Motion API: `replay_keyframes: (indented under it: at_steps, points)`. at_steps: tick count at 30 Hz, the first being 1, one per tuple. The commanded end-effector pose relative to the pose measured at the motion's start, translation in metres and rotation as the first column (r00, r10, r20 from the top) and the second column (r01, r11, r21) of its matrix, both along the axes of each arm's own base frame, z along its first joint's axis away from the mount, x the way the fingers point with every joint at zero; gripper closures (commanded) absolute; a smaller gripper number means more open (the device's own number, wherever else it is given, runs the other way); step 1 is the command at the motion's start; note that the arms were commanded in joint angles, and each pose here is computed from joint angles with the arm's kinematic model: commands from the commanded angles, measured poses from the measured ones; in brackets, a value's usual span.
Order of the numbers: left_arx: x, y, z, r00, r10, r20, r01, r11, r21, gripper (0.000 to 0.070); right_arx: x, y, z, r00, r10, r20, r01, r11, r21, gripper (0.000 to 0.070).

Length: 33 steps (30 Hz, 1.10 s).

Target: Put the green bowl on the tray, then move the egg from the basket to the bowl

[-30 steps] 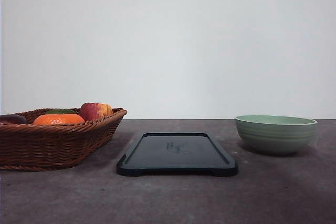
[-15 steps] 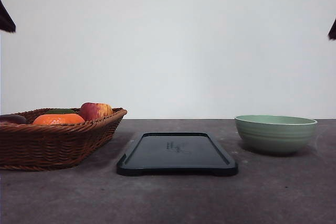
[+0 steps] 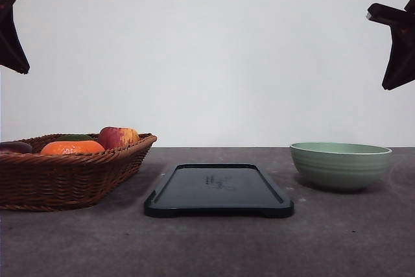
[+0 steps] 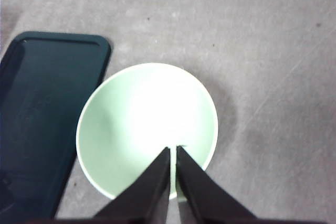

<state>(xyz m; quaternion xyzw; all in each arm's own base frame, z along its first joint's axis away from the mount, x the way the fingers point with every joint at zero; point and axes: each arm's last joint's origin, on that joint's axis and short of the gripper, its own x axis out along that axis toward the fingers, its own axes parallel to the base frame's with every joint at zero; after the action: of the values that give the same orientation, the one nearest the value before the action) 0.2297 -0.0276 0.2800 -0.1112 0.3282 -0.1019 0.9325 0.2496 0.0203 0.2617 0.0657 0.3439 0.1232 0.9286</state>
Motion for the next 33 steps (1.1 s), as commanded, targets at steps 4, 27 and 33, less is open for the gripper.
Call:
replay_keyframes:
  at_steps: [4,27,33]
  points:
    - [0.003,-0.001,0.005,1.0,-0.016,0.019,0.016,1.0,0.006,0.0389,0.004,0.001,0.006,0.999,0.021,0.036,-0.02,1.0,-0.023,0.0417]
    - [0.003,-0.001,0.004,1.0,-0.014,0.01,0.014,1.0,0.003,0.035,0.047,-0.02,0.03,0.964,-0.082,-0.253,0.083,0.997,-0.006,0.0313]
    - [0.002,-0.001,0.004,1.0,-0.014,0.01,0.014,1.0,0.003,0.035,0.072,-0.021,0.014,0.947,-0.068,-0.315,0.064,0.998,-0.021,0.0313]
